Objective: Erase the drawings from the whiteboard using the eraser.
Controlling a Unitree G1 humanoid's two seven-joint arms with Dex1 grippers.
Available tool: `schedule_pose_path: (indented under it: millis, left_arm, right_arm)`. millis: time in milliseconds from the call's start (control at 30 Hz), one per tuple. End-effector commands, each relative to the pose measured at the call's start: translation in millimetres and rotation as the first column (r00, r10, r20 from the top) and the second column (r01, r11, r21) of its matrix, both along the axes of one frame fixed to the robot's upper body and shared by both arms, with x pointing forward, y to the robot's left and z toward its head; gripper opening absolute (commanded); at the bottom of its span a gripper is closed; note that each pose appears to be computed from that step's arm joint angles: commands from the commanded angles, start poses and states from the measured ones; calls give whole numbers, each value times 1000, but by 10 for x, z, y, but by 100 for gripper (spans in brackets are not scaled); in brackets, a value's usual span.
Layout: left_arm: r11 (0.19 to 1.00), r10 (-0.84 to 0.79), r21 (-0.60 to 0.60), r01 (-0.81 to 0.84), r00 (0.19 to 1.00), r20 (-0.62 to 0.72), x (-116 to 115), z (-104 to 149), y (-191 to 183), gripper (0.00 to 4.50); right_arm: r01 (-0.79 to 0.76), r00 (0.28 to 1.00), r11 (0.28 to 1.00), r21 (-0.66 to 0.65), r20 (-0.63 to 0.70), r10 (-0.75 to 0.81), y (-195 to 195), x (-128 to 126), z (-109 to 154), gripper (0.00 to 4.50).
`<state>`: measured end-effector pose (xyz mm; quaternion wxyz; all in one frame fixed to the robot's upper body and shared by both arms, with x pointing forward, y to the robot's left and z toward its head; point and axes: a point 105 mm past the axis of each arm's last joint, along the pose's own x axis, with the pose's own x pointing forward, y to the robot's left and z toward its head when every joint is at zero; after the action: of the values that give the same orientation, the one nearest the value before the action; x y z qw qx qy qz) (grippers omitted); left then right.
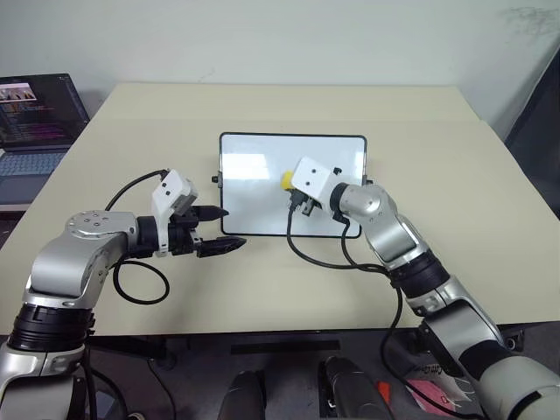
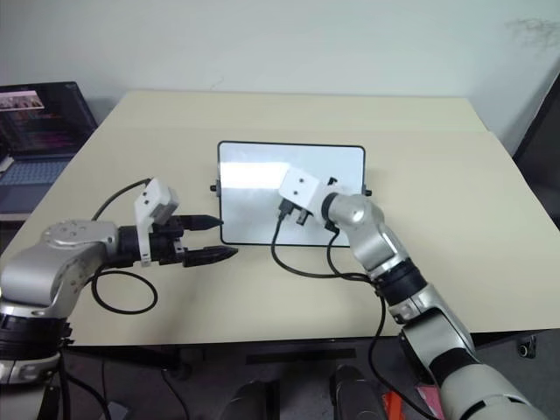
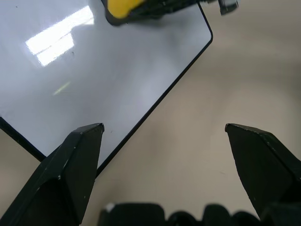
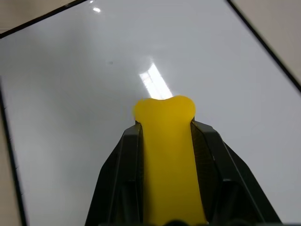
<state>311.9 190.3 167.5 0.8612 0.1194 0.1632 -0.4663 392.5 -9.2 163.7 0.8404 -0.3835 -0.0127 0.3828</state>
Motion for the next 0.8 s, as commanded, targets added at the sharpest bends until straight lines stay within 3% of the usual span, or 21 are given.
schedule_pose_path:
  millis: [33,200,300,433,567,800]
  left_arm:
    - [1000,-14,-1,14,999,46,3,120,-10,450]
    - [1000,-16,-1,17,999,48,11,122,-12,450]
    - [1000,-18,-1,18,999,48,11,124,-14,450]
    - [1000,-18,-3,18,999,48,10,124,-17,450]
    - [1000,-15,-6,16,999,48,1,121,-18,450]
    - [999,-18,-26,19,999,51,-12,126,-46,450]
  right_arm:
    - [58,994,995,-80,-91,-65,-197,27,-324,111]
    - [43,994,995,-86,-98,-51,-173,1,-340,111]
    - [32,998,998,-55,-55,-35,-118,11,-182,111]
    - [6,999,1000,25,35,-7,-14,8,222,111]
    - [-62,992,991,119,117,48,88,-142,562,111]
    - [-73,978,967,242,210,22,5,-310,715,110]
